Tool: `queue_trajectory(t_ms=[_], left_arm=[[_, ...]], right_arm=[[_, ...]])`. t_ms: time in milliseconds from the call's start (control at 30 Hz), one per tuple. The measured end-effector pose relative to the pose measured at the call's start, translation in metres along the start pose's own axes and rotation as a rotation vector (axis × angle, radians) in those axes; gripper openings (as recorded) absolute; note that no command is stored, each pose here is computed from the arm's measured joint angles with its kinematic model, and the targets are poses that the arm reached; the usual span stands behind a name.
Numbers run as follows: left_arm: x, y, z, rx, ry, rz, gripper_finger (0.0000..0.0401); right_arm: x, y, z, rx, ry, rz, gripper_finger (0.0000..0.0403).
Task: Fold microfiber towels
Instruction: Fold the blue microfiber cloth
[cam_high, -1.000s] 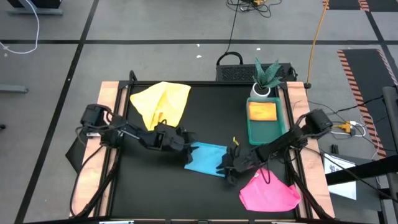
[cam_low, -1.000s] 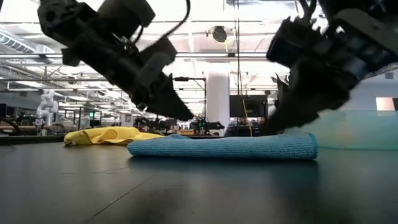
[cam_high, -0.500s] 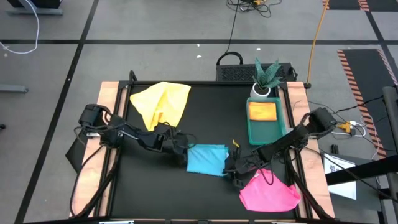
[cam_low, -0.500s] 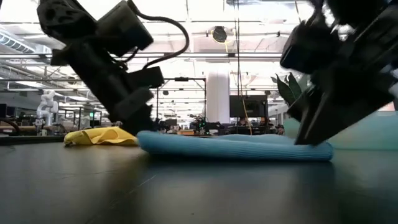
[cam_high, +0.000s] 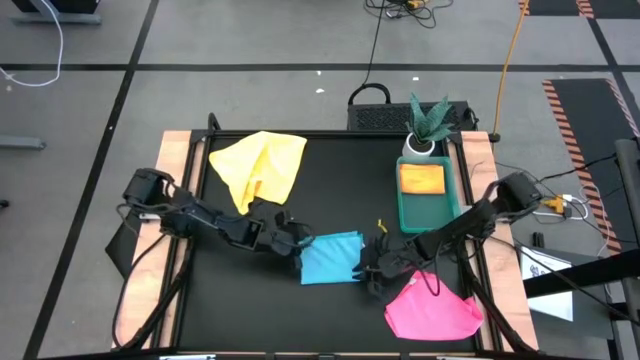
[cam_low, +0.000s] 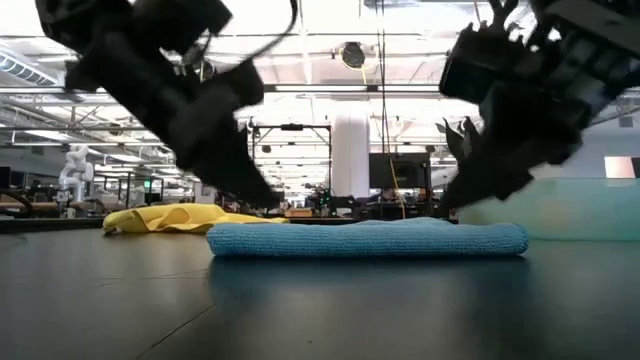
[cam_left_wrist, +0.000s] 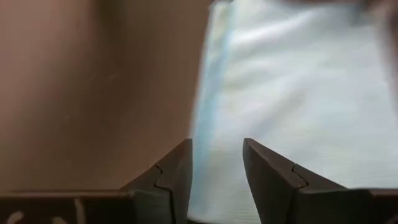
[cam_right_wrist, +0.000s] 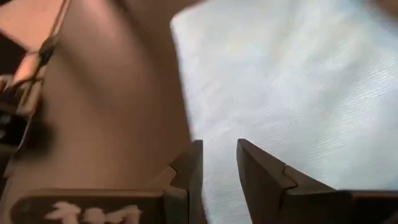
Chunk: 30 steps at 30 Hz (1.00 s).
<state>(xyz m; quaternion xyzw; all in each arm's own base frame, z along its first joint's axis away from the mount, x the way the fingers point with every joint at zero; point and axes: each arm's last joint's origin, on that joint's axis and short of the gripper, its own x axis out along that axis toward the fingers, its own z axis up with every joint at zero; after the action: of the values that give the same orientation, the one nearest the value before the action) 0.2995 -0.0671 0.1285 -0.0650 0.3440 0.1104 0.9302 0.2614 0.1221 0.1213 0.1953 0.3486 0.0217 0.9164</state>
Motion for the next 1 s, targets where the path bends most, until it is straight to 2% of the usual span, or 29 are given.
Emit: queue_trajectory(t_ms=[100,233,400,533,600,700,800,1000], left_arm=[[0.004,0.008,-0.007,-0.016,0.063,0.062,0.0145],[0.002,0.007,-0.016,-0.052,0.135,0.087,0.0145],[-0.014,-0.017,-0.033,-0.138,0.199,0.075,0.0145],[-0.031,-0.044,-0.044,-0.188,0.187,0.01,0.0145],[-0.036,-0.056,-0.046,-0.19,0.14,-0.029,0.0145],[-0.037,-0.061,-0.039,-0.188,0.024,-0.031,0.0145],[-0.03,-0.055,-0.029,-0.188,-0.026,-0.037,0.0145],[-0.015,-0.032,0.004,-0.093,-0.169,-0.051,0.0145]], right_arm=[[0.009,-0.003,-0.008,0.015,0.067,0.029,0.0089],[0.014,-0.012,-0.009,0.054,0.083,-0.022,0.0088],[0.008,-0.022,-0.003,0.025,0.104,-0.079,0.0088],[-0.009,-0.022,0.007,-0.024,0.098,-0.085,0.0088],[-0.02,-0.017,0.016,-0.034,0.052,-0.058,0.0088],[-0.029,-0.01,0.028,-0.038,-0.041,-0.027,0.0088],[-0.03,-0.004,0.03,-0.044,-0.096,-0.006,0.0088],[-0.012,0.002,0.019,-0.061,-0.107,0.031,0.0088]])
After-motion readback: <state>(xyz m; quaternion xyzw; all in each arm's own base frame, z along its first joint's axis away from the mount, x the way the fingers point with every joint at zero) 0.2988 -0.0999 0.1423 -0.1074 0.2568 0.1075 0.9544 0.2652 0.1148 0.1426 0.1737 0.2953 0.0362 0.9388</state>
